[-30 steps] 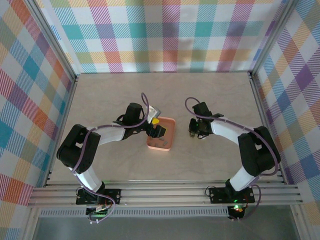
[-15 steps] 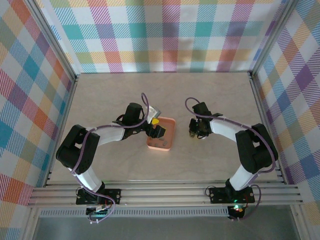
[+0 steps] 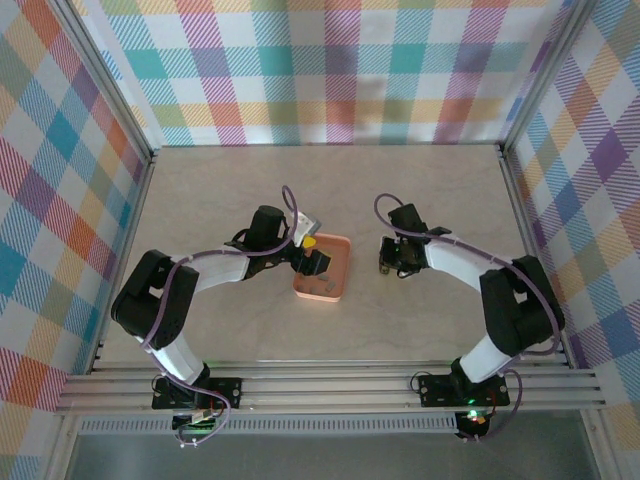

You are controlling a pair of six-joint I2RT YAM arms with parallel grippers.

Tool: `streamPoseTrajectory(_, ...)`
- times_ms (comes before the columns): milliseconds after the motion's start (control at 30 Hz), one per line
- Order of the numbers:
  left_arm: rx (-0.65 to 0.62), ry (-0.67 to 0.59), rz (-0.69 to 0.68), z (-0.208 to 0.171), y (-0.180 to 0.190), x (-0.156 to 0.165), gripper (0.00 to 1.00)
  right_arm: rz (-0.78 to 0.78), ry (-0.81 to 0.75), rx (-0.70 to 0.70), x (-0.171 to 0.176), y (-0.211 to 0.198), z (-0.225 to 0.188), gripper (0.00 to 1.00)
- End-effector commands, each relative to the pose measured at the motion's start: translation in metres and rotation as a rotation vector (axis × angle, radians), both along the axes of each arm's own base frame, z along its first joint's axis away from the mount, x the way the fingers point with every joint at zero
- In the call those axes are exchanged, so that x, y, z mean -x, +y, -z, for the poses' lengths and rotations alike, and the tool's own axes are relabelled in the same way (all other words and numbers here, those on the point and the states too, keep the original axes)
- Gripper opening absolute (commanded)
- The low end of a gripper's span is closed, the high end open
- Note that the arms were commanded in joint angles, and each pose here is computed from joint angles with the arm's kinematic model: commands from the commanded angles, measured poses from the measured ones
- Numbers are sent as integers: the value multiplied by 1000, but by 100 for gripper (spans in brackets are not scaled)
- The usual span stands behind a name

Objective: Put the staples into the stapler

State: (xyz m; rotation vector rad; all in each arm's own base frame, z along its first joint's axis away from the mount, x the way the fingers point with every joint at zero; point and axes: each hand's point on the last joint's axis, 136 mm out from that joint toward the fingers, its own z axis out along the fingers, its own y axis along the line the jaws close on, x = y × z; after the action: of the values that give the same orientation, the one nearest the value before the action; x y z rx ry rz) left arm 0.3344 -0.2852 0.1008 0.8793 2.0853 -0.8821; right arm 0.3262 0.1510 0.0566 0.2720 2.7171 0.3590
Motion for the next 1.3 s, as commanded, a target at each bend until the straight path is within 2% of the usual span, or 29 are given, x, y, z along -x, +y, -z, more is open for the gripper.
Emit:
streamPoseTrajectory(0, 33, 10, -43, -17, -2, 2, 86, -15, -28, -13, 5, 0, -19, 26)
streamPoseTrajectory(133, 31, 87, -126, -15, 8, 6, 86, -91, -66, -13, 7, 10, -40, 26)
streamPoseTrajectory(300, -86, 238, -377, 3, 45, 6, 86, -308, -127, 43, 16, 46, -69, 27)
streamPoseTrajectory(400, -112, 307, -479, 12, 63, 13, 87, -434, -147, 100, 24, 66, -78, 28)
streamPoseTrajectory(600, -68, 454, -666, 28, 93, 29, 88, -727, -160, 223, 40, 115, -79, 29)
streamPoseTrajectory(800, 0, 554, -807, 38, 119, 39, 89, -887, -127, 247, 43, 146, -63, 31)
streamPoseTrajectory(1000, 56, 561, -954, 37, 149, 46, 90, -986, -81, 235, 46, 164, -44, 34)
streamPoseTrajectory(1267, 50, 464, -1051, 18, 176, 54, 89, -1073, -90, 210, 38, 187, -29, 38)
